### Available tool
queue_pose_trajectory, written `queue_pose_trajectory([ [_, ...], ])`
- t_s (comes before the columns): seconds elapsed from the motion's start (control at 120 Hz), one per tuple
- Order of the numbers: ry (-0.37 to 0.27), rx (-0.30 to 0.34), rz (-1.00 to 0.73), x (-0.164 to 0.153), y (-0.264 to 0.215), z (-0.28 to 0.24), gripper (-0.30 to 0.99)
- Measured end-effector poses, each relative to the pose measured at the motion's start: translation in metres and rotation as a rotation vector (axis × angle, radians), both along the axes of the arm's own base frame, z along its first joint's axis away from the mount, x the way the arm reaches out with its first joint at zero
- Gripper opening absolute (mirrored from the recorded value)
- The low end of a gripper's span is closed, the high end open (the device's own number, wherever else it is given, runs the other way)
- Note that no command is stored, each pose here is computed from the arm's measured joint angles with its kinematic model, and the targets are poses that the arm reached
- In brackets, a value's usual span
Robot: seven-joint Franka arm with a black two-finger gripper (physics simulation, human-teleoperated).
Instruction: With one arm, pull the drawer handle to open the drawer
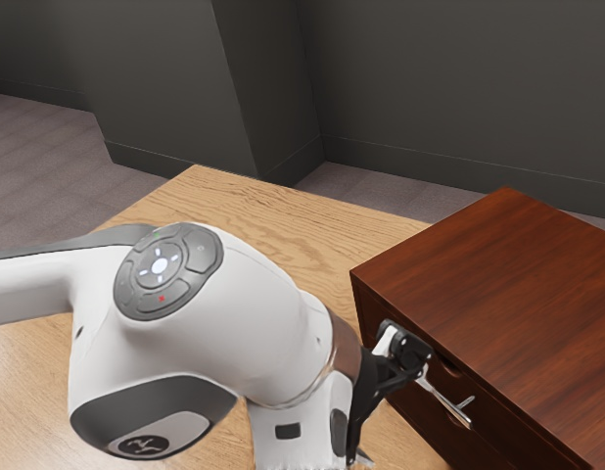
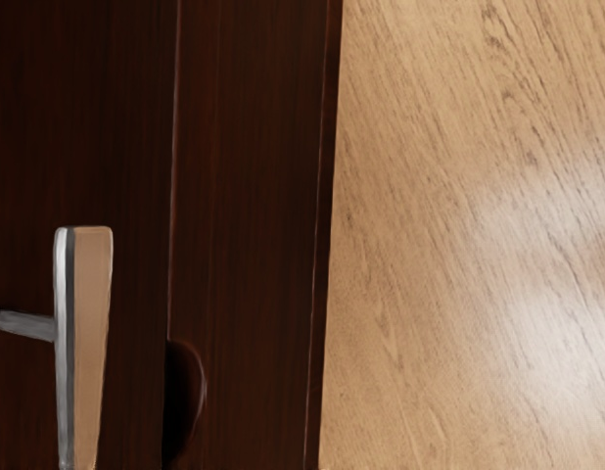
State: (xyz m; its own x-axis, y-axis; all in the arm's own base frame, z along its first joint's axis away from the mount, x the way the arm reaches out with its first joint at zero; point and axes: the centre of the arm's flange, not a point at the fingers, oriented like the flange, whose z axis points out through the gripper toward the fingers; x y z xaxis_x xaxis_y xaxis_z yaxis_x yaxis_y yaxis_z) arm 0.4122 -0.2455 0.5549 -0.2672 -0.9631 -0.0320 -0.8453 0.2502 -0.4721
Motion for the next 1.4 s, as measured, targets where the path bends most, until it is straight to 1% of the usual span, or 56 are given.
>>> queue_pose_trajectory([
  [0.183, -0.014, -0.018, 0.016, 0.004, 0.003, 0.001, 0.69],
  [0.383, 0.001, -0.011, 0.039, 0.011, 0.006, -0.016, 0.69],
  [0.417, 0.002, -0.011, 0.042, 0.011, 0.006, -0.018, 0.71],
  [0.425, 0.002, -0.011, 0.042, 0.012, 0.006, -0.018, 0.74],
  [0.442, 0.002, -0.011, 0.043, 0.012, 0.006, -0.019, 0.71],
  [0.475, 0.003, -0.013, 0.046, 0.013, 0.006, -0.021, 0.7],
  [0.917, 0.01, -0.026, 0.071, 0.012, 0.006, -0.028, 0.69],
  [1.183, 0.017, -0.039, 0.079, 0.0, 0.014, -0.03, 0.67],
  [1.4, 0.02, -0.051, 0.091, -0.01, 0.026, -0.031, 0.69],
])
